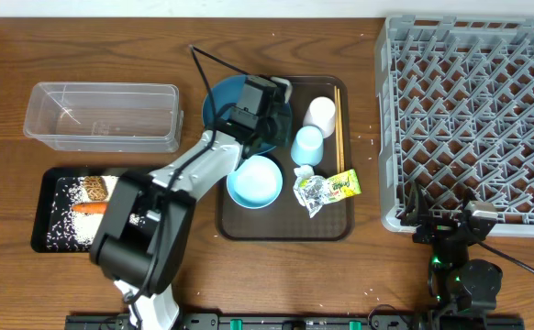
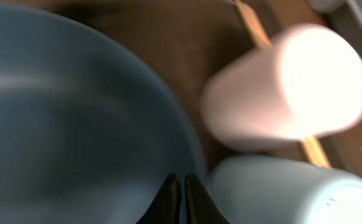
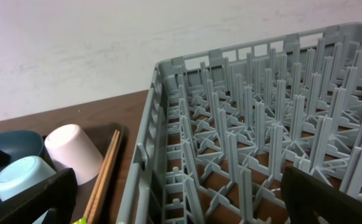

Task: Sort waste into correct bins and load items into the dishwasher rack
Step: 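Lower the blue bowl onto the brown tray and release it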

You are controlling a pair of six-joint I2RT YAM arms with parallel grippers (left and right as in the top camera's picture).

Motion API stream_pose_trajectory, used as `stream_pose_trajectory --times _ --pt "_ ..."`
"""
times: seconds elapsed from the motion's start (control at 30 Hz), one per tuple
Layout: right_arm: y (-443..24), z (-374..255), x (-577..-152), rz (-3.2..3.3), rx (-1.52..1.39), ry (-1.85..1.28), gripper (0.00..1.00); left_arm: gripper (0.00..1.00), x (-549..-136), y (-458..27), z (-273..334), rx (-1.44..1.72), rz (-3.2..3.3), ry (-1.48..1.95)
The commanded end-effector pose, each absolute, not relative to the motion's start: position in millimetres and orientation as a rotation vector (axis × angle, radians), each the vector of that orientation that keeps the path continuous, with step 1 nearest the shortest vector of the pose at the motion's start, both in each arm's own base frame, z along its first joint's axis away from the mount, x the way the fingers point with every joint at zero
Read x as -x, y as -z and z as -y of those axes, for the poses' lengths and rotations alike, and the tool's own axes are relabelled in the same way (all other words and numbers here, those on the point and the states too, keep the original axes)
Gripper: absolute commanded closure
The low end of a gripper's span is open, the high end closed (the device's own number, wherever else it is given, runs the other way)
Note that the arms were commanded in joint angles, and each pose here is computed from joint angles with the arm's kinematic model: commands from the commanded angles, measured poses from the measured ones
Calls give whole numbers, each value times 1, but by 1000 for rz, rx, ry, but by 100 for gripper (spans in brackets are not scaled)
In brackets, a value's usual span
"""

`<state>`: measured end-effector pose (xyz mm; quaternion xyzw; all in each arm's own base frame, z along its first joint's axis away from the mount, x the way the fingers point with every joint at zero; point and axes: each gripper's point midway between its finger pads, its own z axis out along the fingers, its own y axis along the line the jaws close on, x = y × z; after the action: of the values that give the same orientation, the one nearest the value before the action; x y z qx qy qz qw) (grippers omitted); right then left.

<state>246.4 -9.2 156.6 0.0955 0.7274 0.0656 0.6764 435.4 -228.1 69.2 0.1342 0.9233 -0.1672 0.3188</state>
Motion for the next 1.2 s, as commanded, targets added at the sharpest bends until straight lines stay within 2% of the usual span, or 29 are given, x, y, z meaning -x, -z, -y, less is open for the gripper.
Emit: stream_pose_trajectory --times 0.0,0.37,1.17 --pt "-155 12 -246 -1639 -220 -139 1 94 -460 -106 193 -255 -2328 196" --pt "-155 12 -246 -1639 -220 -139 1 94 -438 -35 200 -360 -2506 139" --pt "-155 12 -246 -1639 -220 -139 1 94 -416 -41 256 -494 -2490 490"
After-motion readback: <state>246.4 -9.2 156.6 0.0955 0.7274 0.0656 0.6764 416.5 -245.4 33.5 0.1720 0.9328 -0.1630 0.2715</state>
